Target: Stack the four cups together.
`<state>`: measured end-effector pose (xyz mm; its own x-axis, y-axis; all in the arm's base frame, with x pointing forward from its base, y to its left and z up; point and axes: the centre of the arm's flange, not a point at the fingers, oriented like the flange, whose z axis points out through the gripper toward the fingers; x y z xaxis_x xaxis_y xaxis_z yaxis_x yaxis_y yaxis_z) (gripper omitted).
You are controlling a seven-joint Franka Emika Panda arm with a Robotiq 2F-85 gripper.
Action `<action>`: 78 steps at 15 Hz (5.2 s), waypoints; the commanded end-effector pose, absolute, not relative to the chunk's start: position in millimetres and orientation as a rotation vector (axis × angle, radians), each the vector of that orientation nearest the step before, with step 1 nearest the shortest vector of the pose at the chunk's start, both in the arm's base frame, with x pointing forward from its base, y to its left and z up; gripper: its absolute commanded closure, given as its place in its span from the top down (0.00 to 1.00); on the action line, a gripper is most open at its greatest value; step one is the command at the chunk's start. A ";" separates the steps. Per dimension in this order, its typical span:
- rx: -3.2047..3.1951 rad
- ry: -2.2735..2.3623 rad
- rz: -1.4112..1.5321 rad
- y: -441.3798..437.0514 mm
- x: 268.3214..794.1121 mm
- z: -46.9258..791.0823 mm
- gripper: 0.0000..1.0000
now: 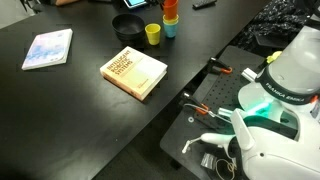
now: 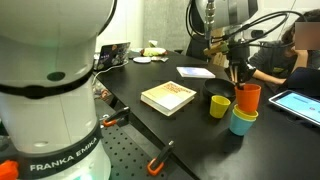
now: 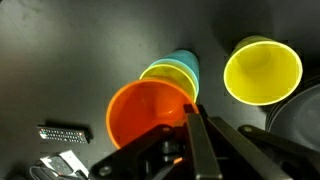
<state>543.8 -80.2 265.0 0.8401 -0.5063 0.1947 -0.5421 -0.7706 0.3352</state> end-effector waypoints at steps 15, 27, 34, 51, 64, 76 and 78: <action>2.767 -0.689 0.108 -51.8 540.5 246.2 1.00; 3.034 -0.345 -0.026 -10.0 539.7 207.0 1.00; 3.069 -0.219 -0.021 -10.4 547.9 187.6 1.00; 3.032 -0.117 0.018 -19.6 584.5 177.2 0.49; 2.906 -0.202 -0.037 -25.0 579.6 200.6 0.03; 2.762 -0.346 0.119 -21.4 603.9 299.6 0.03; 2.723 -0.397 0.139 -37.4 606.3 308.3 0.03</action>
<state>600.5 -19.9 290.1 0.9715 -0.2103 0.1097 -0.2346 -0.9196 0.3152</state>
